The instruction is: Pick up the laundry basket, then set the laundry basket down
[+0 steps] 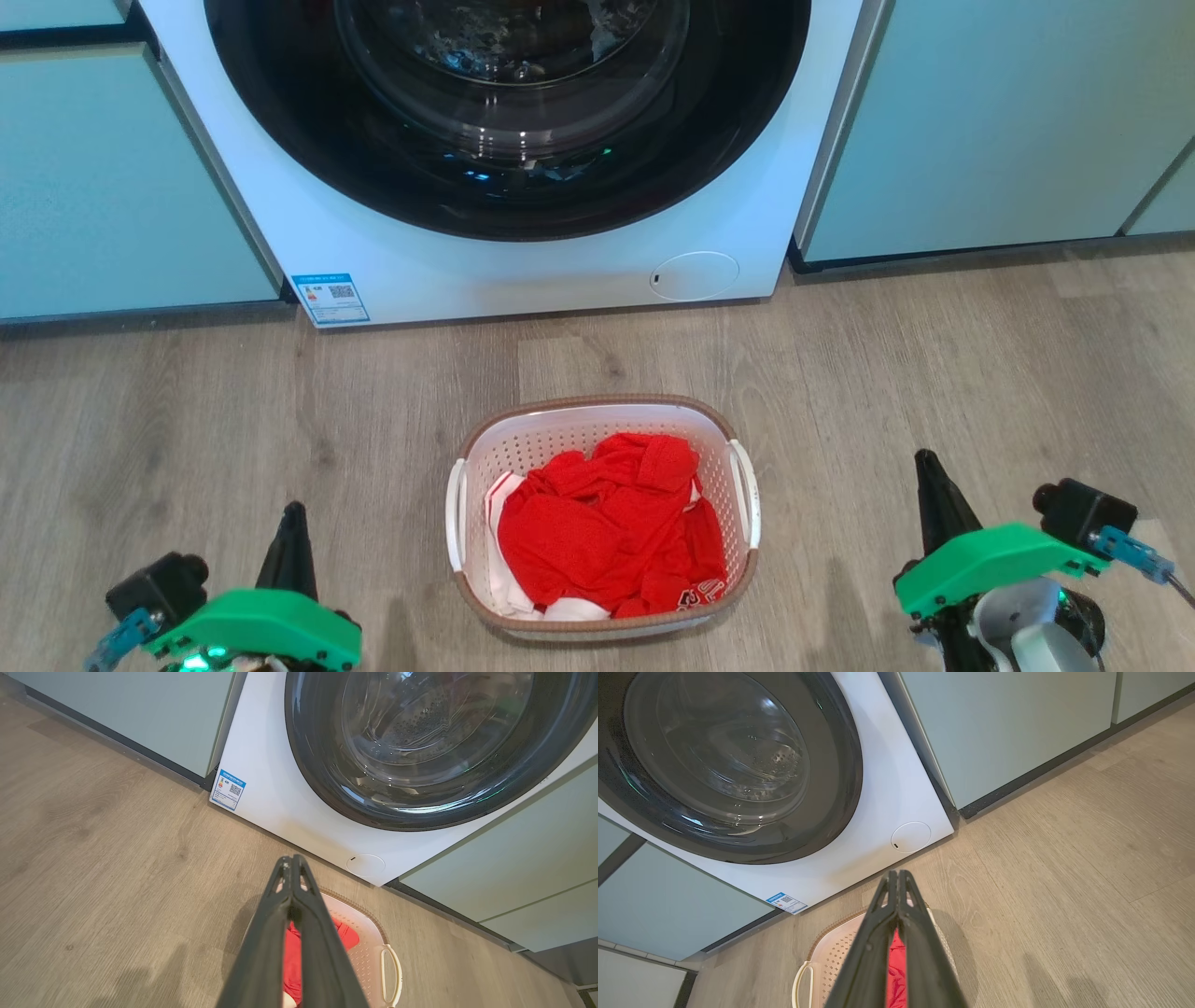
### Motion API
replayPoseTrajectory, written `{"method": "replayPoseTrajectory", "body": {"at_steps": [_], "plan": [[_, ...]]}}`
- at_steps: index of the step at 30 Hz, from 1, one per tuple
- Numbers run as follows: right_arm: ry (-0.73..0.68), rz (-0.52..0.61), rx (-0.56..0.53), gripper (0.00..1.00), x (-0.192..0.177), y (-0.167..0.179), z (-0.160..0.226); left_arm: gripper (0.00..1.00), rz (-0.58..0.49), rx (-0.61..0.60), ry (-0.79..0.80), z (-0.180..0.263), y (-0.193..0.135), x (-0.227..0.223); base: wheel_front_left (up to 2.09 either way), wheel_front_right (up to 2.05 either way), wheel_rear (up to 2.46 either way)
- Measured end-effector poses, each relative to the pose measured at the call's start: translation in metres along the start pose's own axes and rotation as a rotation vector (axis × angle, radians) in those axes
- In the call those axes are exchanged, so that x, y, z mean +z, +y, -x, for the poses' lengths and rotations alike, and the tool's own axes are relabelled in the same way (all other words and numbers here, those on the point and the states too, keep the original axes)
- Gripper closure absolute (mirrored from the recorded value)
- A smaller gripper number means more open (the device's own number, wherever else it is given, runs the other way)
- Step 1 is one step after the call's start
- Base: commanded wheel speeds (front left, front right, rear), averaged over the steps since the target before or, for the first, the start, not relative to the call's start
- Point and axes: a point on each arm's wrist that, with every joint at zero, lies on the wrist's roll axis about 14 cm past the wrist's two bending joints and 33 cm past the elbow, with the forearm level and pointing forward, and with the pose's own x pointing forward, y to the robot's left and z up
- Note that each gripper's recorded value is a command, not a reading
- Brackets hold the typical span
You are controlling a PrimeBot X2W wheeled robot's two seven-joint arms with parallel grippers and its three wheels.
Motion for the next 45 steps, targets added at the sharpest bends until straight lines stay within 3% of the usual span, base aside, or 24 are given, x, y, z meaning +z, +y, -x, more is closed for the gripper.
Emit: {"method": "replayPoseTrajectory", "body": {"at_steps": [45], "plan": [[-0.036, -0.51, -0.076, 1.0, 0.018, -0.022, -0.002, 1.0, 0.537, -0.03, 0.017, -0.013, -0.002, 0.017, 0.0, 0.0, 0.0]]}}
